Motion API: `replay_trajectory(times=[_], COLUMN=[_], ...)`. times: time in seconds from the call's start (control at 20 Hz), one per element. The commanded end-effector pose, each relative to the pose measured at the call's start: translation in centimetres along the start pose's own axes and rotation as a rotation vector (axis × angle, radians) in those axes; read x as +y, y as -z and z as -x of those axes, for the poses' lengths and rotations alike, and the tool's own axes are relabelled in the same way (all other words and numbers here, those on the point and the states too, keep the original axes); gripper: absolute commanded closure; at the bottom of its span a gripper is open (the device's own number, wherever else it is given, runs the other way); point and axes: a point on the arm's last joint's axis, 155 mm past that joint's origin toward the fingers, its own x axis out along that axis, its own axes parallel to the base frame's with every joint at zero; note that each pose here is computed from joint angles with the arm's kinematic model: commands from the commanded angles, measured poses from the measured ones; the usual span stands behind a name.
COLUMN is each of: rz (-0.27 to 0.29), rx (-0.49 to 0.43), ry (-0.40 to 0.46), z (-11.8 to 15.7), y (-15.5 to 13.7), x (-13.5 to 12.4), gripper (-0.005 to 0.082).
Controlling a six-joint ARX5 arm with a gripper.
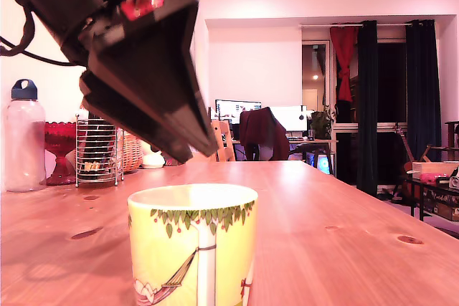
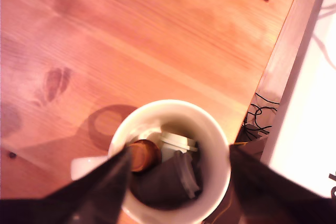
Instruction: Pick the coffee capsule and then drop it inside the coffee cup in front of you
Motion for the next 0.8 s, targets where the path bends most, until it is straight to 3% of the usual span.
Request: replay_trajectory(times=[0.0, 0.35, 0.75], rz=[0.010, 0.060, 0.165], rx=[-0.043, -0.214, -0.361], ry=[-0.017, -0.091, -0.253], z=[0.3, 2.9, 6.6], y=[-1.0, -3.8, -2.9], x=[0.7, 4.4, 10.6], gripper=[0.0781, 0.0781, 0.0781])
